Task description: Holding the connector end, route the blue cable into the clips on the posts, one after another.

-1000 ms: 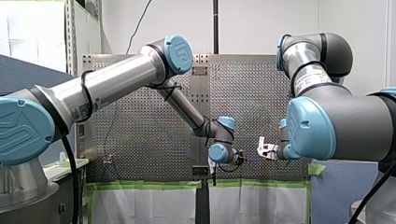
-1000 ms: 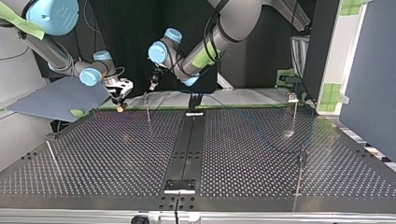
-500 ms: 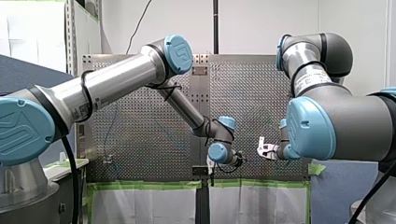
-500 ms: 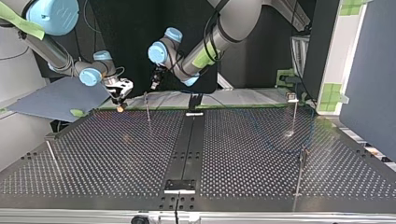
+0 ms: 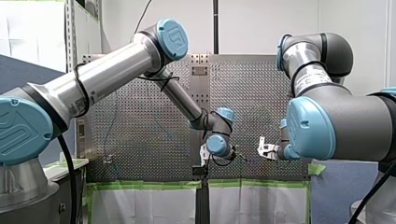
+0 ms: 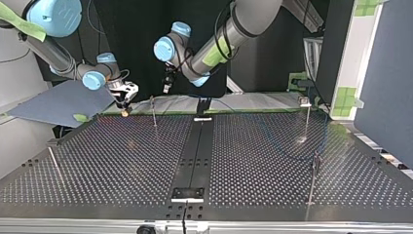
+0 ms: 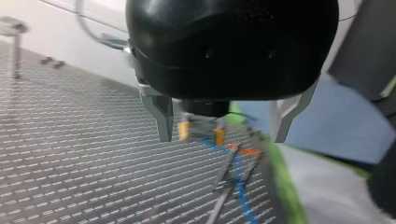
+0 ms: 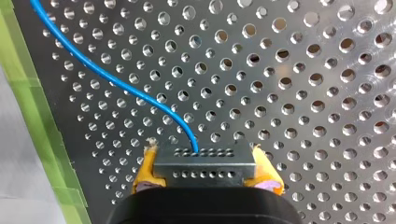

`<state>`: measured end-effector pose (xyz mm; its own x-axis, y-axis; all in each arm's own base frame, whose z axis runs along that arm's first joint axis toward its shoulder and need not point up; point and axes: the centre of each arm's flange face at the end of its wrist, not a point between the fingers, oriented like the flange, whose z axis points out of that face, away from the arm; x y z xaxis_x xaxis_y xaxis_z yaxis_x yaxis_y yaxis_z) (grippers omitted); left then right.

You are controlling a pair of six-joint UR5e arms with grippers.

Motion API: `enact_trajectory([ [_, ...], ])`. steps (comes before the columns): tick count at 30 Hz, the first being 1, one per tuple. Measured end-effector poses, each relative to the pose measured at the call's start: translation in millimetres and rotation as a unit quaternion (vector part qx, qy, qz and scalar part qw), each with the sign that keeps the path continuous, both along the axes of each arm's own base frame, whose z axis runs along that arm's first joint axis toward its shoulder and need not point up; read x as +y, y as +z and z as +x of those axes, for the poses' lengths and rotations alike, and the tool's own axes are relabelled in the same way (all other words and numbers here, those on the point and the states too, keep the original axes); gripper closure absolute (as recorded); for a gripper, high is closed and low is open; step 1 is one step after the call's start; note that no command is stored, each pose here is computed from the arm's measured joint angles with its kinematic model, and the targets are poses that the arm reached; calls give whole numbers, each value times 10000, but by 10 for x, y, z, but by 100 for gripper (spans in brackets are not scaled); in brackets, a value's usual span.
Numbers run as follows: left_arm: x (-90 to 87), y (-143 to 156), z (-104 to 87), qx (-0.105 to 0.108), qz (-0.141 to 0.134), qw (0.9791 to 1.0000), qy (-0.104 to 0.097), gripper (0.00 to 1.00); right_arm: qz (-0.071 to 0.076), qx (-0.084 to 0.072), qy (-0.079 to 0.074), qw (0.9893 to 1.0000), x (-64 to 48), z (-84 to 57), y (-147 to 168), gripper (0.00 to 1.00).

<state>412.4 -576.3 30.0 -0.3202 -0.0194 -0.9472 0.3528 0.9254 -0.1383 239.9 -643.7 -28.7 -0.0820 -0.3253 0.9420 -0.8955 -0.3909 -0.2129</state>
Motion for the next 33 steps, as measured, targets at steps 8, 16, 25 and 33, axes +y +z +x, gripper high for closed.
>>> enact_trajectory([
  [8,165,326,10,-168,-568,9979,268,0,1,3,17,10000,9,21,-1,100],
  [16,489,608,231,-309,-988,9937,420,0,6,2,30,10000,17,39,-2,100],
  [25,903,913,443,-722,-1068,9885,786,0,2,0,26,10000,15,40,-1,100],
  [33,1060,1182,350,-998,-1352,9820,868,0,-1,5,33,10000,19,48,-4,100],
])
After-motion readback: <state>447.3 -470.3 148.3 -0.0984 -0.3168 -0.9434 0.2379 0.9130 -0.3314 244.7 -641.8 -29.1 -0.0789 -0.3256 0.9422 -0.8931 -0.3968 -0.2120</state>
